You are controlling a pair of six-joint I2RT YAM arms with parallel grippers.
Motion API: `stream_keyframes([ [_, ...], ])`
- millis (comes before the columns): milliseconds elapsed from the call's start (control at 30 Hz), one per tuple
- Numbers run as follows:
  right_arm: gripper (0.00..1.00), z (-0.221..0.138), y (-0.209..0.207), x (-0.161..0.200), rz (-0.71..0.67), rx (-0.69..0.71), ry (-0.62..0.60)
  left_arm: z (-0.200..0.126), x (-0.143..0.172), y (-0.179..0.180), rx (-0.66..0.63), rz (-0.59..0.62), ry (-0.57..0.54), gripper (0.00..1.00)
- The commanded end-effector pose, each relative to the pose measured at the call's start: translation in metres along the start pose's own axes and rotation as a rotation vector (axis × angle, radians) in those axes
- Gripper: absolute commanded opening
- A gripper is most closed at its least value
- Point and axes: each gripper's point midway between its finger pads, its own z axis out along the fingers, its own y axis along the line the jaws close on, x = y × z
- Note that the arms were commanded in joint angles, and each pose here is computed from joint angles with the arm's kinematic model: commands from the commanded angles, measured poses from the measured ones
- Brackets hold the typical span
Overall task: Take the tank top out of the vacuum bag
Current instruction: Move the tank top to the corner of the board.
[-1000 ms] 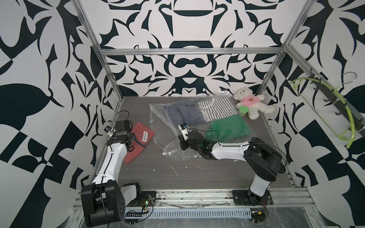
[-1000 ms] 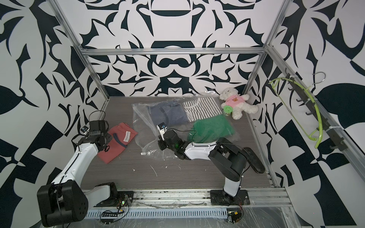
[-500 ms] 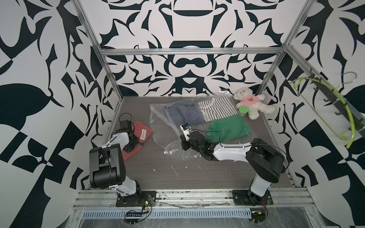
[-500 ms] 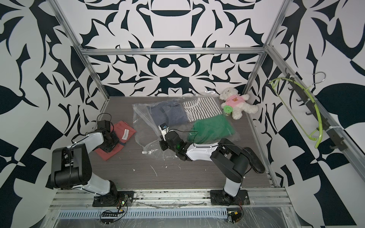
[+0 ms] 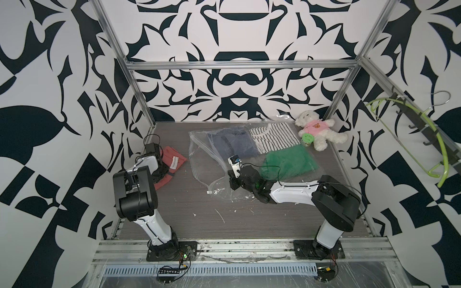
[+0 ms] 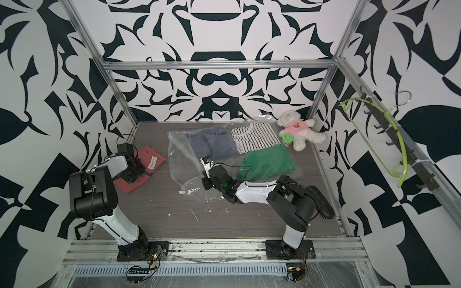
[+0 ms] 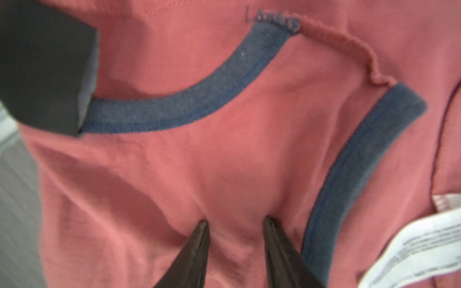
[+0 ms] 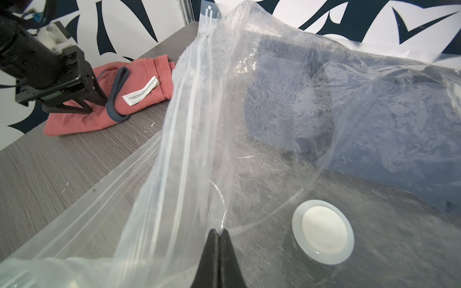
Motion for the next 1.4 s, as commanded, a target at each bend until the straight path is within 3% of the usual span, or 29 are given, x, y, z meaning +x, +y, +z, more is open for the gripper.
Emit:
stream_keyframes([
  [0, 0.0, -0.011, -0.002, -0.03, 0.009, 0.007, -0.09, 0.011, 0.004, -0.002, -0.036, 0.107, 0.043, 0.42],
  [167, 0.0, -0.01, -0.003, -0.03, 0.008, 0.012, -0.092, 0.022, 0.0, -0.018, -0.018, 0.169, 0.068, 0.42],
  [500, 0.0, -0.009, -0.003, -0.029, 0.007, 0.014, -0.087, 0.025, -0.035, -0.062, -0.109, 0.394, -0.004, 0.42],
  [700, 0.0, -0.011, -0.003, -0.03, 0.004, 0.016, -0.095, 0.025, -0.059, -0.075, -0.129, 0.449, -0.068, 0.41],
  [833, 0.0, -0.01, -0.002, -0.029, 0.002, 0.011, -0.09, -0.01, -0.069, -0.081, -0.073, 0.407, -0.164, 0.44],
  [967, 0.0, -0.009, -0.004, -0.029, -0.003, 0.018, -0.091, -0.042, -0.067, -0.067, 0.007, 0.283, -0.228, 0.47],
  [1000, 0.0, -0.009, -0.004, -0.029, -0.003, 0.02, -0.092, -0.044, -0.065, -0.058, 0.02, 0.237, -0.218, 0.53],
  [1033, 0.0, -0.009, -0.004, -0.028, -0.003, 0.021, -0.091, -0.043, -0.063, -0.047, 0.028, 0.192, -0.204, 0.57],
  [1167, 0.0, -0.009, -0.004, -0.028, -0.003, 0.019, -0.089, -0.02, -0.066, -0.01, 0.006, 0.066, -0.122, 0.56],
  [1367, 0.0, -0.01, -0.005, -0.028, -0.004, 0.024, -0.092, 0.004, -0.077, -0.029, 0.058, 0.12, -0.032, 0.55],
])
